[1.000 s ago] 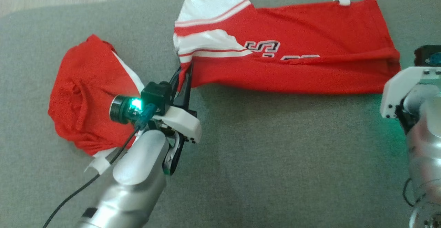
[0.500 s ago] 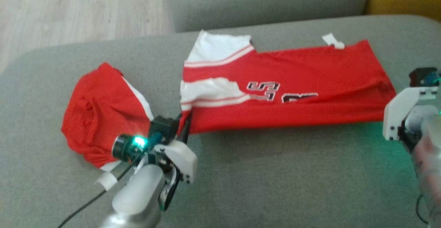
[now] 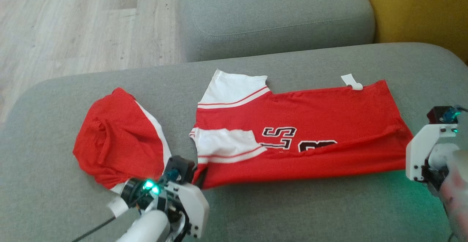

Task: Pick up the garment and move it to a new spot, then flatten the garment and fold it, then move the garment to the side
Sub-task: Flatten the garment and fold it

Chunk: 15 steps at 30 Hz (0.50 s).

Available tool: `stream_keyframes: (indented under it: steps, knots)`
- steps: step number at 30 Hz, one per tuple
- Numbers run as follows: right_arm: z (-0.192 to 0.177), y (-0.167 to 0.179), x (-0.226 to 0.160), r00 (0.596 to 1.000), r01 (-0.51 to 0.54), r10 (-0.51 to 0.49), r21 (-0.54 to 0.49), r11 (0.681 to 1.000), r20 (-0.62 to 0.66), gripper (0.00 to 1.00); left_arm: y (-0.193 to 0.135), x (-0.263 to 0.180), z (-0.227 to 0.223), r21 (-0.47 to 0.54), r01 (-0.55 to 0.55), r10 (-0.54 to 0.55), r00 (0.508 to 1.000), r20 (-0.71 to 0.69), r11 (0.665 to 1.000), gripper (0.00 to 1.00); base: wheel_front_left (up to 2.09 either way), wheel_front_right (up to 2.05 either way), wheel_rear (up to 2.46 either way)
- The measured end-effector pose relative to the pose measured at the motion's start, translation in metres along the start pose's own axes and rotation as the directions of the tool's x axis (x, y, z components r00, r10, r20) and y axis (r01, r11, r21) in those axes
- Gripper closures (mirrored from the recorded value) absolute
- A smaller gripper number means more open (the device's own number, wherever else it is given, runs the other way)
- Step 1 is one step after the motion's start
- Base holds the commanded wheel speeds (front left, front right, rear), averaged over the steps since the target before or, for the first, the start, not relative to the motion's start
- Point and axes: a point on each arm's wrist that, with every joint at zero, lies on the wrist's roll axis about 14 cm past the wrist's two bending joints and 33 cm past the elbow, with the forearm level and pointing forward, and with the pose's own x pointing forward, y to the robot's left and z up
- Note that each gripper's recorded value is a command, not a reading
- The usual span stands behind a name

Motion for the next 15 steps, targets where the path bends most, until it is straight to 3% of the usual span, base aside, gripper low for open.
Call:
stream_keyframes:
  steps: [13, 14, 15]
  knots:
    - [-0.025, -0.004, -0.005, 0.996, -0.089, 0.088, 0.084, 0.993, 0.015, 1.00, -0.012, -0.002, -0.011, -0.005, 0.034, -0.034, 0.998, -0.049, 0.999, 1.00, 0.00, 0.00, 0.00]
    - [-0.023, -0.004, -0.006, 0.995, -0.094, 0.091, 0.094, 0.991, 0.035, 0.77, -0.012, -0.001, -0.012, -0.006, 0.035, -0.035, 0.998, -0.045, 0.999, 0.98, 0.00, 0.00, 0.00]
    - [-0.020, -0.004, -0.007, 0.994, -0.100, 0.094, 0.109, 0.989, 0.053, 0.20, -0.011, 0.000, -0.012, -0.007, 0.033, -0.033, 0.999, -0.041, 0.999, 0.67, 0.00, 0.00, 0.00]
